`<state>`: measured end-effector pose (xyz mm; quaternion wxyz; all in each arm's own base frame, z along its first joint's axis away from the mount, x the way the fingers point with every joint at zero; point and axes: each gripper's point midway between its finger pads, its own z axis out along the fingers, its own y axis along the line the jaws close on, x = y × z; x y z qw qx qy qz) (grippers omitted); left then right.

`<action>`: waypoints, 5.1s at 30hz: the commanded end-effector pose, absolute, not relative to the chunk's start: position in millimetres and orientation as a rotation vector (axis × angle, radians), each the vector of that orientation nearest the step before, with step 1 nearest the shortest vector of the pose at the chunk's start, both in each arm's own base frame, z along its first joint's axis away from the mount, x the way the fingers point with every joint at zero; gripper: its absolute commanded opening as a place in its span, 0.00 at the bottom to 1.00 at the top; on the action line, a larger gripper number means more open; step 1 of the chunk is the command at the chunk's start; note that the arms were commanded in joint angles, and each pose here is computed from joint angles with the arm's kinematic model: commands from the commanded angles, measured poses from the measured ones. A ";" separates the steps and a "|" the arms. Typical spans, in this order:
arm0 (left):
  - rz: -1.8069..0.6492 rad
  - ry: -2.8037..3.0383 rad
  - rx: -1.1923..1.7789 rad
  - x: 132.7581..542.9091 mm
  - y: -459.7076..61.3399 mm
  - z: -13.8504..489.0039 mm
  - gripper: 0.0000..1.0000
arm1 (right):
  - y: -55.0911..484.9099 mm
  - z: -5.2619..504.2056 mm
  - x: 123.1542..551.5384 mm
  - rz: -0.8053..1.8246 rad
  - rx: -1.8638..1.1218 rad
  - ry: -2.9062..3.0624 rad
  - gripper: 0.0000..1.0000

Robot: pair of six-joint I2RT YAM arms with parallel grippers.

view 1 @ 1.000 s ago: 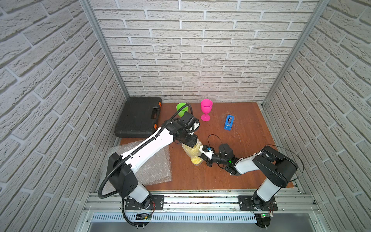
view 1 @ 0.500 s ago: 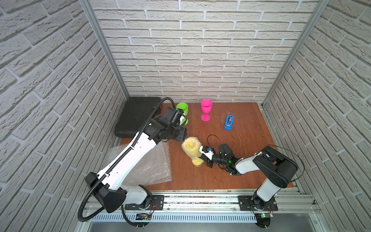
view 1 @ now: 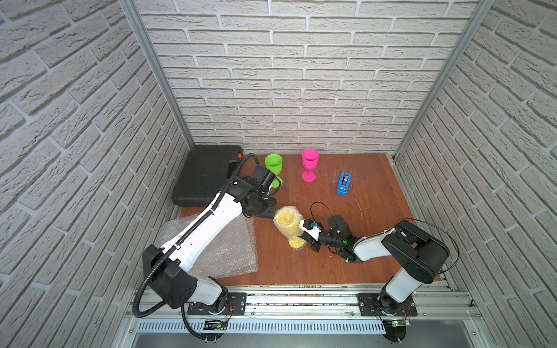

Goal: Wrap wine glasses in bubble wrap
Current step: Wrap the wine glass in bubble wrap, then place the bubble wrap at the corner of the board, then pick up the bubble wrap from the bubble wrap.

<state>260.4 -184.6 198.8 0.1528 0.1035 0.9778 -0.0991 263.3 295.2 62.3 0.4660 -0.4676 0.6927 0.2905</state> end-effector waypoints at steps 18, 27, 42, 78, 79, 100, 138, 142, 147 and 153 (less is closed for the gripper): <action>-0.451 2.872 0.295 261.5 -214.1 156.0 0.06 | 285.3 71.6 270.6 0.684 -1.073 1.715 0.10; -0.201 2.881 0.345 260.2 -184.9 172.3 0.02 | 262.7 104.5 267.8 0.708 -0.916 1.873 0.42; -0.056 2.956 0.475 261.7 -197.9 148.4 0.05 | 279.9 196.2 280.2 0.971 -0.284 2.470 0.36; -0.392 2.456 0.092 307.4 -153.9 271.4 0.97 | 185.6 234.1 367.1 0.289 -0.048 2.528 0.03; -0.384 2.462 0.083 308.0 -148.6 267.1 0.97 | 171.9 240.8 376.1 0.261 -0.019 2.507 0.03; -0.383 2.661 0.032 308.9 -102.3 170.8 0.91 | -95.9 247.1 536.0 -0.115 0.555 2.392 0.03; -0.275 2.812 -0.042 285.7 -84.5 142.0 0.82 | -95.6 305.6 543.2 -0.001 0.527 2.260 0.39; -0.165 2.901 -0.093 276.6 -78.7 122.1 0.79 | -53.3 304.0 530.1 0.084 0.452 2.283 0.38; 0.038 2.990 -0.160 270.8 -69.7 88.6 0.76 | 7.0 296.8 499.8 0.171 0.345 2.318 0.36; 0.073 3.004 -0.209 284.2 -70.8 59.9 0.67 | 57.3 284.2 466.2 0.225 0.255 2.352 0.33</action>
